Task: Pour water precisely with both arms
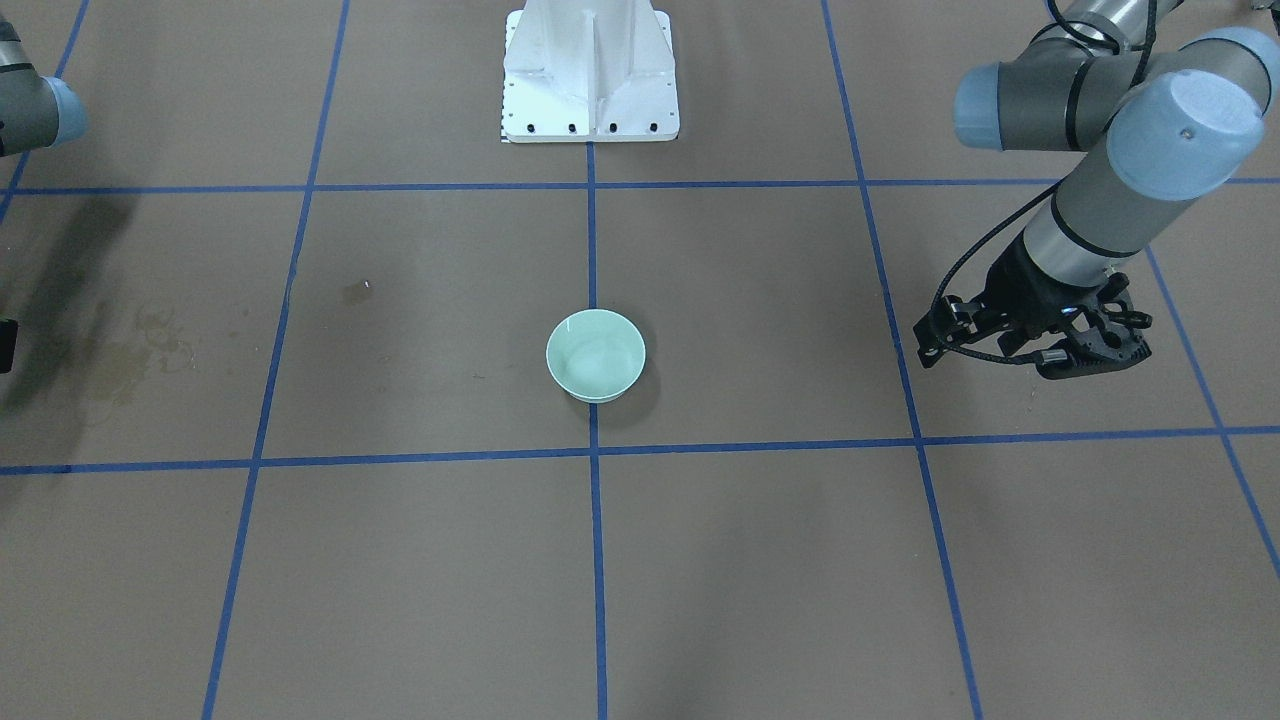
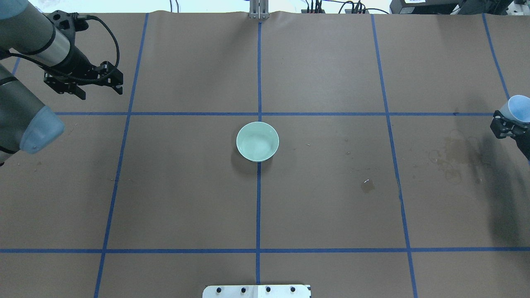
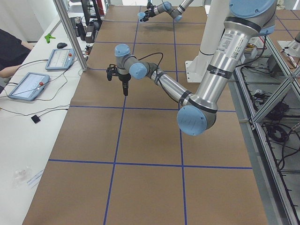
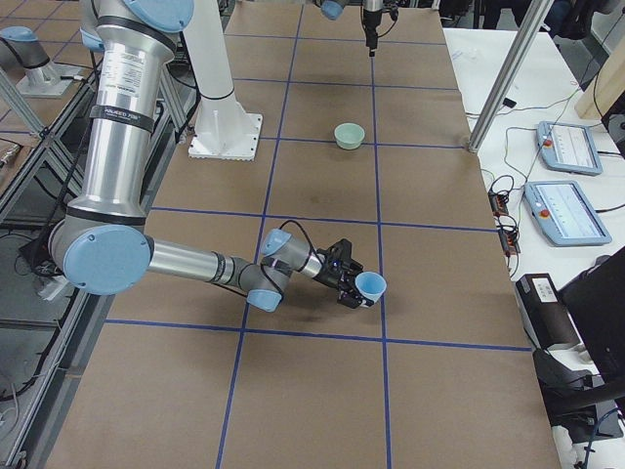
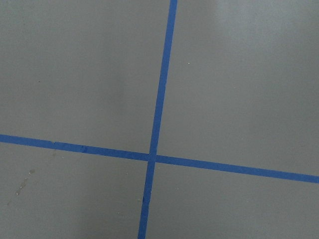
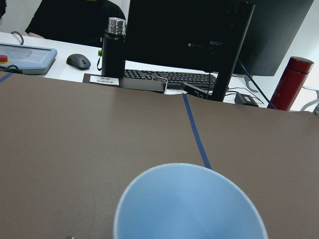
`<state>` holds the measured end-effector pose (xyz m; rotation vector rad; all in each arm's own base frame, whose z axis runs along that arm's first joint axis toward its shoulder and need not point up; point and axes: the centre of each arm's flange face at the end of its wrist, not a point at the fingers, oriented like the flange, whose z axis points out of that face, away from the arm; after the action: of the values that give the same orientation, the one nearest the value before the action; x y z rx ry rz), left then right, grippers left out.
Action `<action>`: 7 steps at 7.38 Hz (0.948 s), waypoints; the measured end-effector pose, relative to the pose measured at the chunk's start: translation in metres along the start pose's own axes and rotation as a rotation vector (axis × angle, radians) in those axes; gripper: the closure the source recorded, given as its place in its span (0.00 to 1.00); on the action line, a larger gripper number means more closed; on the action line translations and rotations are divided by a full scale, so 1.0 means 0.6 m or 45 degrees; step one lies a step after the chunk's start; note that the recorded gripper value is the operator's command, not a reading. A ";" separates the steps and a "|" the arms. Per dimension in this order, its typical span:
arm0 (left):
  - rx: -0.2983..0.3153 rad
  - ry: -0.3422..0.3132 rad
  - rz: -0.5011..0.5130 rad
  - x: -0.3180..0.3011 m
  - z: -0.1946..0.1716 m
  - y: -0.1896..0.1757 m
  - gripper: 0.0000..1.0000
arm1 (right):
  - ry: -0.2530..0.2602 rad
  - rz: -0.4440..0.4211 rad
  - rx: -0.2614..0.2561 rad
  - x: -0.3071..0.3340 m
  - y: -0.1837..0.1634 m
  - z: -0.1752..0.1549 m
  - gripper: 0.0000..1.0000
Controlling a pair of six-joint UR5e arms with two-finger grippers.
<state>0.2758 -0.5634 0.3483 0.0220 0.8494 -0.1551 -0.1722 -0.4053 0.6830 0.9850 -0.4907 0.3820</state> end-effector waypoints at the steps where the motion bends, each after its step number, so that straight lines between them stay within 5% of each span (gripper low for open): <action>1: 0.001 0.001 0.001 0.001 0.000 0.000 0.00 | -0.010 0.006 0.000 0.004 0.004 -0.005 1.00; 7: 0.002 0.003 0.005 0.003 -0.002 0.000 0.00 | -0.035 0.065 0.036 -0.012 0.045 -0.030 1.00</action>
<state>0.2760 -0.5638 0.3458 0.0255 0.8517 -0.1524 -0.1882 -0.3767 0.6894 1.0079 -0.5374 0.4231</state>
